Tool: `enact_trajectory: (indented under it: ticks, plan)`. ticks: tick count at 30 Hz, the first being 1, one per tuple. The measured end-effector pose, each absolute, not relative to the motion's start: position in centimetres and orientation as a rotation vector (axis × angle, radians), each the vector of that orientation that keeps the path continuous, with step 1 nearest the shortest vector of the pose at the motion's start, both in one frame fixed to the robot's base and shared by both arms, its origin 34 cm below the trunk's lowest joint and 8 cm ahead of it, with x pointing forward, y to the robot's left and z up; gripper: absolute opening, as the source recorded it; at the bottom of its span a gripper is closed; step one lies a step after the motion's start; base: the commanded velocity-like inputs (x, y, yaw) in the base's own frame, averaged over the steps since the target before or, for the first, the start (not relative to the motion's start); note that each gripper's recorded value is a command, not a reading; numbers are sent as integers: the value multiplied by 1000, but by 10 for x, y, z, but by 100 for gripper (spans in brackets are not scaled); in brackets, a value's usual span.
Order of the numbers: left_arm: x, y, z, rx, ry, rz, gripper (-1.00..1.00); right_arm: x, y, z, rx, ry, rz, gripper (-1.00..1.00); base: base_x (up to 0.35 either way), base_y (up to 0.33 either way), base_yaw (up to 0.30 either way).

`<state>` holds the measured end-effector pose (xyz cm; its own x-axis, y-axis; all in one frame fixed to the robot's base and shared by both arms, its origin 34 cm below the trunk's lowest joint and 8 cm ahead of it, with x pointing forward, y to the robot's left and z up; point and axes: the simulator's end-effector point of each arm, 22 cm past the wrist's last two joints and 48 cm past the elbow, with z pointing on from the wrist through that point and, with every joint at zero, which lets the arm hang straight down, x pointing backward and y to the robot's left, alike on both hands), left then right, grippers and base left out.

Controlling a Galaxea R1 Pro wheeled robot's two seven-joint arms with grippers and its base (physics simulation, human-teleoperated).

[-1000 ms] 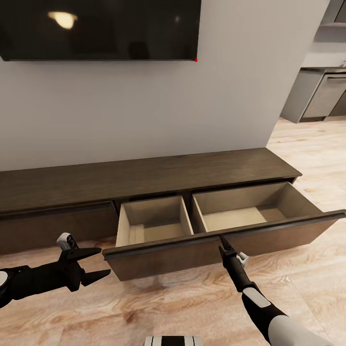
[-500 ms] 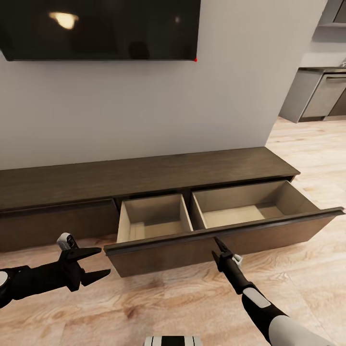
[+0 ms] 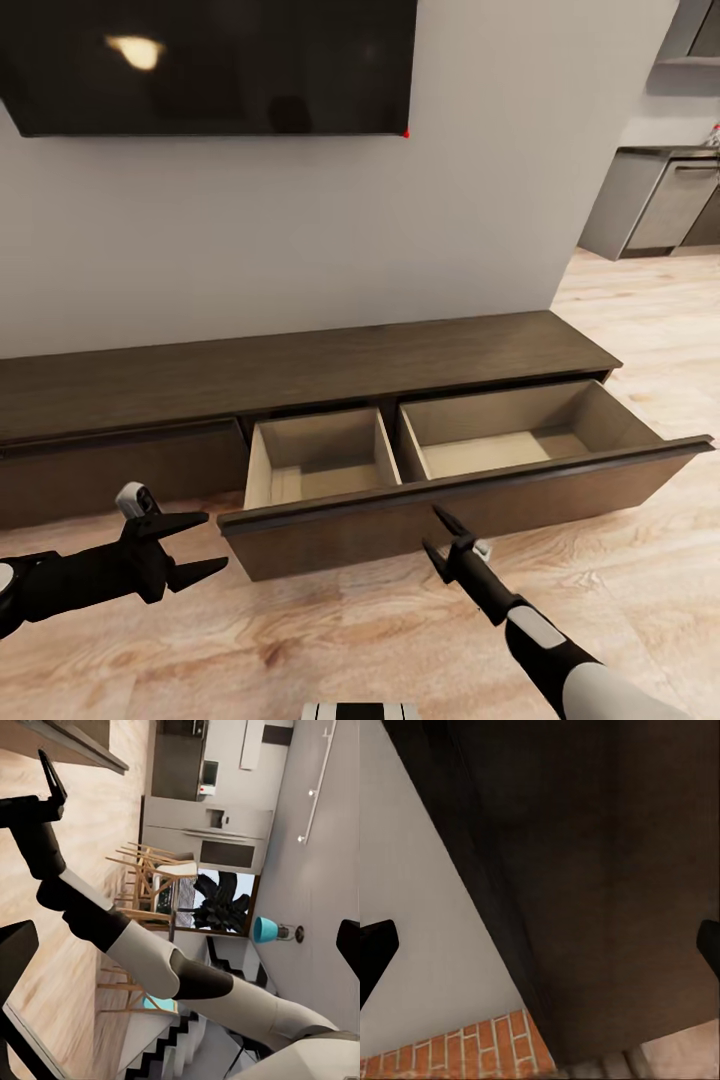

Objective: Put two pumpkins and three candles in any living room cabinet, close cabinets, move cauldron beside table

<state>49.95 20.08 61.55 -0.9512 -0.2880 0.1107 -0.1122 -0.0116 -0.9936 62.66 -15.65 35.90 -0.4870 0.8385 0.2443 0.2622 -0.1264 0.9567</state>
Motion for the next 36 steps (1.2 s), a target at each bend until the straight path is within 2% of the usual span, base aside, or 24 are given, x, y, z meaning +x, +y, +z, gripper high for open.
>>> enact_trajectory:
  ticks: [7, 13, 36]
  plan:
    - [503, 200, 629, -435, 2125, -2102, 100, 555, -127, 327, 1280, 1961, 1709, 100, 0, 0, 0]
    - [506, 201, 639, -442, 2135, -2096, 100, 505, -107, 312, 1133, 2258, 1667, 100, 0, 0, 0]
    - [518, 201, 688, -442, 2142, -2092, 100, 514, -115, 352, 977, 2304, 1551, 100, 0, 0, 0]
